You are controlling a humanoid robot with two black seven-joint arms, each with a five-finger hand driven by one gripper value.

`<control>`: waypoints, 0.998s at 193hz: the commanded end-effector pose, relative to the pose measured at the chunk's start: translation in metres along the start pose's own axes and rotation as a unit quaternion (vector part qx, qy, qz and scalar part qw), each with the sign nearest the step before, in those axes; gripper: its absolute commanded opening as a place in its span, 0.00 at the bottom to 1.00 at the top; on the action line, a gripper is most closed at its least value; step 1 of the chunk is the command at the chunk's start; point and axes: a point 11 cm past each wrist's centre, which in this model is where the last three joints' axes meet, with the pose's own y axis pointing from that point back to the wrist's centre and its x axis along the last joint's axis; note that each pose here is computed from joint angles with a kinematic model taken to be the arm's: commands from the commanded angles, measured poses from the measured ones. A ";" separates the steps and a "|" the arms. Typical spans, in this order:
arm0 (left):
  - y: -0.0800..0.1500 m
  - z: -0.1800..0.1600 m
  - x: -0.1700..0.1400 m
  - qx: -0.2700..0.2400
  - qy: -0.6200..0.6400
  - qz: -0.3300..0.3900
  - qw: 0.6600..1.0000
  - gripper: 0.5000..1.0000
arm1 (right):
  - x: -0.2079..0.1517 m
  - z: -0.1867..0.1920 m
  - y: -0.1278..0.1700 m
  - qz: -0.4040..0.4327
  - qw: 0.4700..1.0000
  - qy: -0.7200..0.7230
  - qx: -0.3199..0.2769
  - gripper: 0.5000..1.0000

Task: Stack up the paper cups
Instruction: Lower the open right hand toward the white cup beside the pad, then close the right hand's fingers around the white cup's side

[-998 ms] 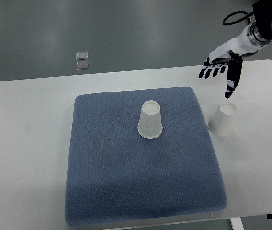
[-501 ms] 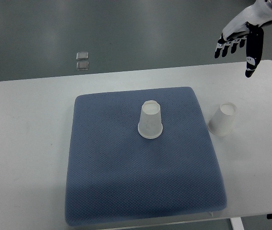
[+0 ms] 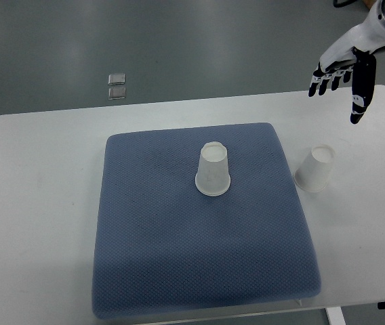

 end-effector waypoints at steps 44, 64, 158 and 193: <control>0.000 0.000 -0.001 0.000 0.000 -0.002 1.000 1.00 | -0.022 0.018 -0.067 0.061 0.997 -0.036 0.004 0.85; 0.000 -0.001 0.000 0.000 0.000 0.000 1.000 1.00 | -0.032 0.020 -0.085 0.067 0.996 -0.051 -0.004 0.85; 0.000 0.000 0.001 0.000 0.001 0.001 1.000 1.00 | -0.070 0.029 -0.140 0.067 0.993 -0.095 -0.038 0.85; 0.000 0.000 0.001 0.000 0.001 0.002 1.000 1.00 | -0.080 0.025 -0.151 0.062 0.993 -0.088 -0.038 0.85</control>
